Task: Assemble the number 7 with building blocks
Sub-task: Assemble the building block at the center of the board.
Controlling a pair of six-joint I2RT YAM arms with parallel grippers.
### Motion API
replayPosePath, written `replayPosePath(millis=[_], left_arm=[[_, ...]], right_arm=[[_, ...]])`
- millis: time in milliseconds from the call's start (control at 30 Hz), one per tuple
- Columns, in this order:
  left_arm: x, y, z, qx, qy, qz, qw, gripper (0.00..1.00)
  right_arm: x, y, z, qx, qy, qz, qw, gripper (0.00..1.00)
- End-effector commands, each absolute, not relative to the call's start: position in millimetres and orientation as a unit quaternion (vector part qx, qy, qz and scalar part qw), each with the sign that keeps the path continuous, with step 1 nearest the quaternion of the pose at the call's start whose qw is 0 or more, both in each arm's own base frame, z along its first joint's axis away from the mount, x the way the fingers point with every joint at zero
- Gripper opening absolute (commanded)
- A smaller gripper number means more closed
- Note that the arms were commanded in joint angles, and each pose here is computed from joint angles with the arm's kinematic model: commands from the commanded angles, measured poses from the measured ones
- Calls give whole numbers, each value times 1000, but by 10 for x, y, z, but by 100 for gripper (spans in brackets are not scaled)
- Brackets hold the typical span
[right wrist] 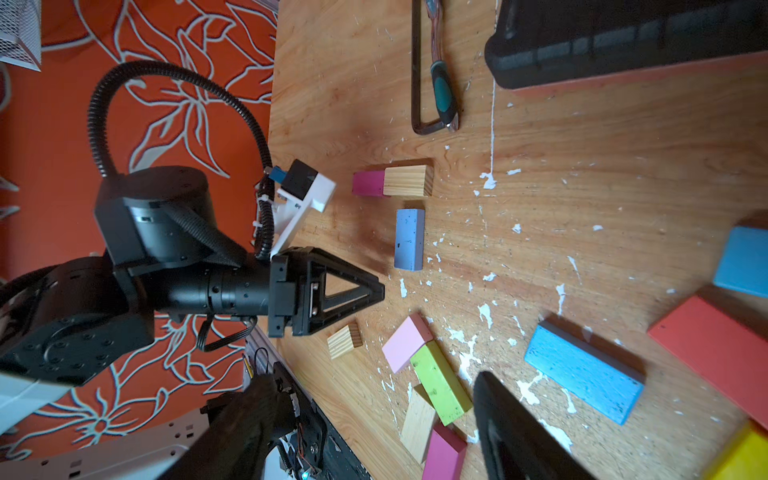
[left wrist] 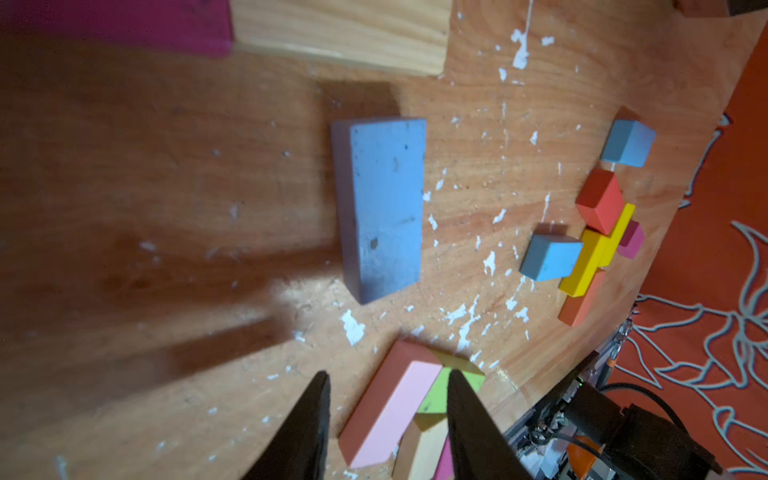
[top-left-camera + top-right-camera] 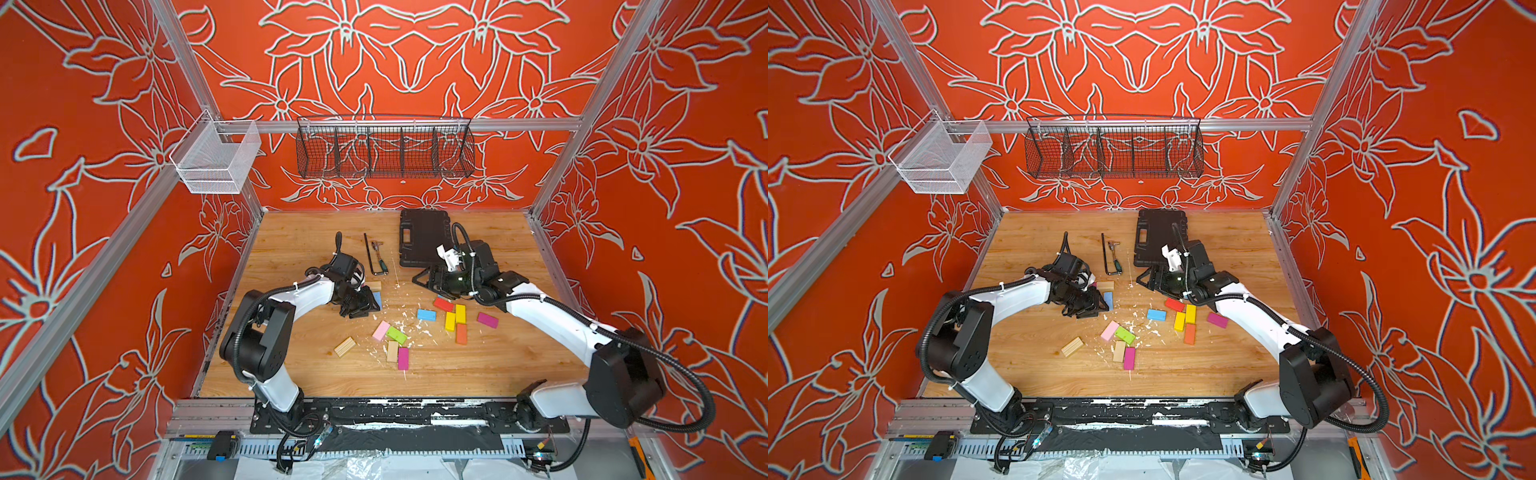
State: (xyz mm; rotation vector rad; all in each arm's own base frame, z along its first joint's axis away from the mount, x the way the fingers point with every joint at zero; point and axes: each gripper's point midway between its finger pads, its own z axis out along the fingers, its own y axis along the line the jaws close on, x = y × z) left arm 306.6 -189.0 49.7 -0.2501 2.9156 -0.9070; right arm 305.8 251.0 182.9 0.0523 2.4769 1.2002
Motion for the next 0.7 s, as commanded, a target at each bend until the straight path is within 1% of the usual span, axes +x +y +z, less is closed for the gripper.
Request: replayPosePath(millis=[0, 167, 500, 667], left_arm=[[3173, -1877, 484, -79, 955, -280, 51, 42], [3269, -1880, 423, -74, 959, -268, 49, 39], [3414, -1903, 310, -77, 962, -259, 43, 29], [3450, -1914, 303, -77, 962, -259, 44, 27]], right_arm=[[2980, 2456, 1760, 15, 886, 428, 179, 77], [2969, 2419, 1745, 21, 884, 431, 180, 77], [2930, 2294, 1802, 30, 883, 428, 192, 77], [2923, 2261, 1811, 32, 881, 430, 193, 76]])
